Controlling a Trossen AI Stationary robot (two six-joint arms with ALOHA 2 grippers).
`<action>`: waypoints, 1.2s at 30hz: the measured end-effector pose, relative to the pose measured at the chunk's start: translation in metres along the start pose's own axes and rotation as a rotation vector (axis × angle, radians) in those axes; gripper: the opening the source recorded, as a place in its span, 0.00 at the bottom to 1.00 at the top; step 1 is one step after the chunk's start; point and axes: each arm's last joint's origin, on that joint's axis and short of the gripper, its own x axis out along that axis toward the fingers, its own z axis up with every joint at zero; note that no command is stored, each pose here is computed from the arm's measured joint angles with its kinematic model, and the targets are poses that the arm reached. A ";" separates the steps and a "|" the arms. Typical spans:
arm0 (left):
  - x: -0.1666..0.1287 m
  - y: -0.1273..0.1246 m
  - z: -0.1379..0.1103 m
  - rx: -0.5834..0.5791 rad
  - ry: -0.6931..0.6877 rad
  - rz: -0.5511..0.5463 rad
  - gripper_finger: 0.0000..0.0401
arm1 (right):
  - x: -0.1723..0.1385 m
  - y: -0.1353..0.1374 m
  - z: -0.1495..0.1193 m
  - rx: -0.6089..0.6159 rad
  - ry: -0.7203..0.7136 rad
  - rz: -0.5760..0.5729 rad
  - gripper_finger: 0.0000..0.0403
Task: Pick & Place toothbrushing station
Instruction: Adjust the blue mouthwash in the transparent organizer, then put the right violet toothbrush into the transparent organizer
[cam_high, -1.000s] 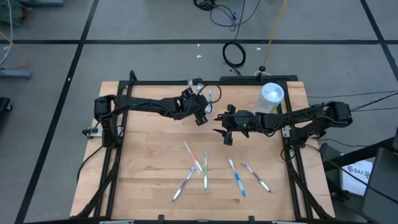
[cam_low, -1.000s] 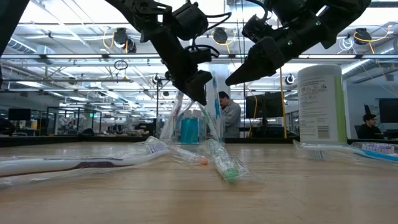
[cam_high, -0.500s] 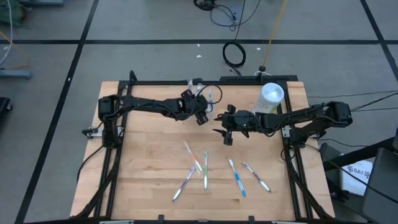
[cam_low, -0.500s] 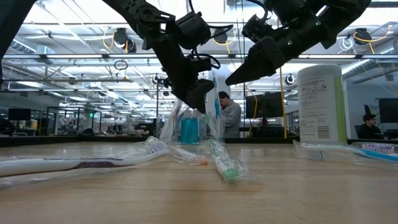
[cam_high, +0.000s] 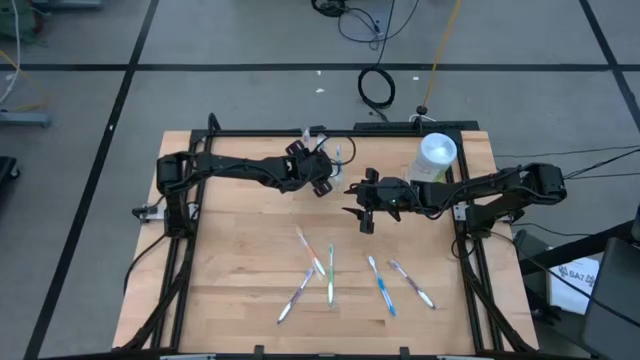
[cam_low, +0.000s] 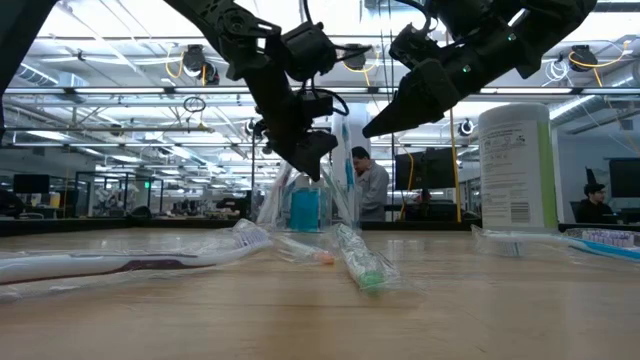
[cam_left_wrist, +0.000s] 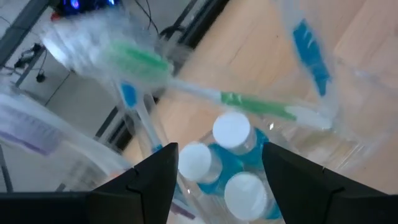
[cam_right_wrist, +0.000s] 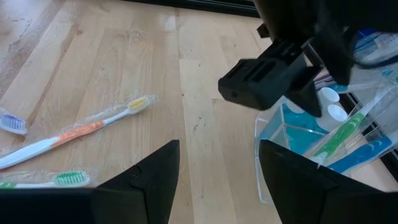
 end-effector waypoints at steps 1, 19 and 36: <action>-0.001 0.001 0.002 -0.002 -0.011 -0.001 0.60 | 0.000 0.000 0.000 0.000 0.000 0.000 0.53; -0.119 0.071 0.011 -0.059 -0.068 -0.166 0.60 | 0.000 0.000 0.002 0.123 -0.025 -0.002 0.53; -0.116 0.064 -0.068 -0.221 -0.117 -0.314 0.60 | -0.005 0.028 0.006 0.278 -0.033 0.094 0.53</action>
